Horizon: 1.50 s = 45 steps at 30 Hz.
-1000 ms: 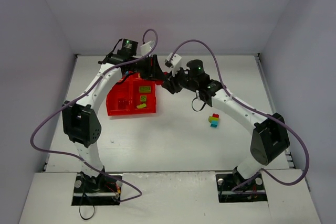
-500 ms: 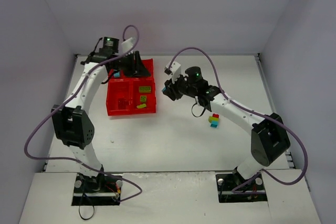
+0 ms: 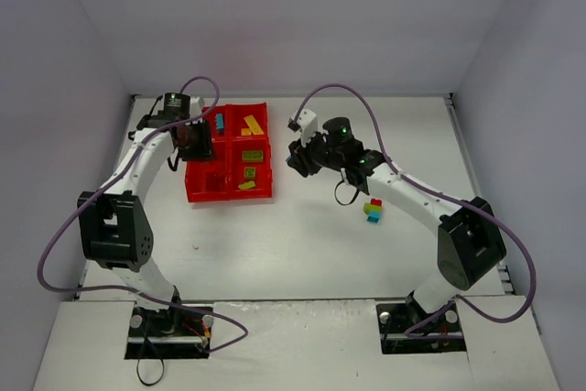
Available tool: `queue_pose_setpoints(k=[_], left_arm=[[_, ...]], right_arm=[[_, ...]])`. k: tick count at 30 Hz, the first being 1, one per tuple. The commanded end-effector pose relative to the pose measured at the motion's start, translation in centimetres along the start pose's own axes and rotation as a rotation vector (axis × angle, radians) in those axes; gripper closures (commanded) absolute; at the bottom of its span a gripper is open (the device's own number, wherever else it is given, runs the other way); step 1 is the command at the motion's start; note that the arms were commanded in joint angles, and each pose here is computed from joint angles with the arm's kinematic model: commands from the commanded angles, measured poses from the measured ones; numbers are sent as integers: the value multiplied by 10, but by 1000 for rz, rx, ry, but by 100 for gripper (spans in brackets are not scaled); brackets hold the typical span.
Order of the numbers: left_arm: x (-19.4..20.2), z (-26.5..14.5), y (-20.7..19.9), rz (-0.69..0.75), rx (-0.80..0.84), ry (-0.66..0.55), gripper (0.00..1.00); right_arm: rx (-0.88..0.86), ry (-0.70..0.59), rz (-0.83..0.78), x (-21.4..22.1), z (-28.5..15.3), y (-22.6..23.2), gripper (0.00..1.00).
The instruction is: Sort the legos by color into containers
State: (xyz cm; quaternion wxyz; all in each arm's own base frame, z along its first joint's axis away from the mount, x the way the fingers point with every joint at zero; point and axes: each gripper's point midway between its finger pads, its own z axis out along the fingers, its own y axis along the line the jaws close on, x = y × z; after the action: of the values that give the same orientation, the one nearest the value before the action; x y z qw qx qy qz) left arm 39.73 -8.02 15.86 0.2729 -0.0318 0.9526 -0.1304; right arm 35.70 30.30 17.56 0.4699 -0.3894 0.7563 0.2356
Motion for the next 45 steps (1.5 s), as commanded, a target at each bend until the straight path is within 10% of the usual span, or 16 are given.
queue_pose_setpoints(k=[1,9,26,45], left_arm=[[-19,4,19,11,-118,-85,77],[-26,4,11,-5,-90,-98,29],[-51,-84,-165,-17,817,-127,22],[-10,-58,-225,118,886,73,23]], right_arm=[[28,-95,-36,-39,-3,-10,98],[20,-109,-42,-46,-4,-9,98],[-19,-150,-76,-67,-2,-2,98],[-26,-166,-91,-74,-8,5,96]])
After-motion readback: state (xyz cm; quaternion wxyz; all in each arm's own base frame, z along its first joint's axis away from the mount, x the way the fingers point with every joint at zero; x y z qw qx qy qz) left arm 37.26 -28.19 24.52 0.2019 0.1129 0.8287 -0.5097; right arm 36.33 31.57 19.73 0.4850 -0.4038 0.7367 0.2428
